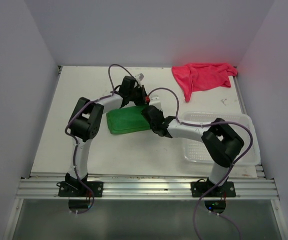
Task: Roll the towels
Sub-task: Roll the towel
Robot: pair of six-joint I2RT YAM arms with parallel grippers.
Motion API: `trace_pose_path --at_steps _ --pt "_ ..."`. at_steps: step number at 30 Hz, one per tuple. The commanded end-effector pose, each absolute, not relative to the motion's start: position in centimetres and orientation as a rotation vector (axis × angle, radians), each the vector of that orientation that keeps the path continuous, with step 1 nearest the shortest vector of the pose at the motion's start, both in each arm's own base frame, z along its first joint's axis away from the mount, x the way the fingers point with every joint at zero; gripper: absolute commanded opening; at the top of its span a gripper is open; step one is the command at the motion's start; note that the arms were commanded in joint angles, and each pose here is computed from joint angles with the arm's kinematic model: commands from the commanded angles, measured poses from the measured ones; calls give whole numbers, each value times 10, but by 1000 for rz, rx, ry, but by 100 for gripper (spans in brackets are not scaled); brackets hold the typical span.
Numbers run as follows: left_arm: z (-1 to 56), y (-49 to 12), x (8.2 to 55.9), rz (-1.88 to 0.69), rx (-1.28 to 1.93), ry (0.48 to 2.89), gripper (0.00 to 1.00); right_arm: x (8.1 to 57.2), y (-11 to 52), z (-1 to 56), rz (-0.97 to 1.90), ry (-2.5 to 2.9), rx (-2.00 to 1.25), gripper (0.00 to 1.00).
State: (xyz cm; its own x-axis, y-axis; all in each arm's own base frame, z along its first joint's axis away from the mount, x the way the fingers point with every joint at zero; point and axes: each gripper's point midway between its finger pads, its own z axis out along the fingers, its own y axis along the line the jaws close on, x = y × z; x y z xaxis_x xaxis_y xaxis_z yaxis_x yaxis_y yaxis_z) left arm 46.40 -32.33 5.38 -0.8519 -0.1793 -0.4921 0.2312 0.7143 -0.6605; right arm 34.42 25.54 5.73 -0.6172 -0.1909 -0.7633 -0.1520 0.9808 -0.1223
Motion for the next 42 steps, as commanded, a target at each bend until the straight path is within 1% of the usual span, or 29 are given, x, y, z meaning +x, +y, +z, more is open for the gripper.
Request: trace_pose_path --at_steps 1,8,14,26,40,42 --pt "121 -315 498 -1059 52 2132 0 344 244 84 -204 2175 -300 0" --pt "115 -306 496 -1071 52 2123 0 339 245 81 -331 2140 -391 0" --pt "107 -298 494 -1065 54 2130 0 338 255 77 -358 2138 -453 0" --pt "95 -290 491 -1047 73 2146 0 333 274 54 -324 2190 -520 0" --pt "78 -278 487 -960 104 2185 0 329 283 35 -264 2243 -498 0" --pt "77 -278 487 -956 104 2186 0 329 285 34 -253 2251 -486 4"
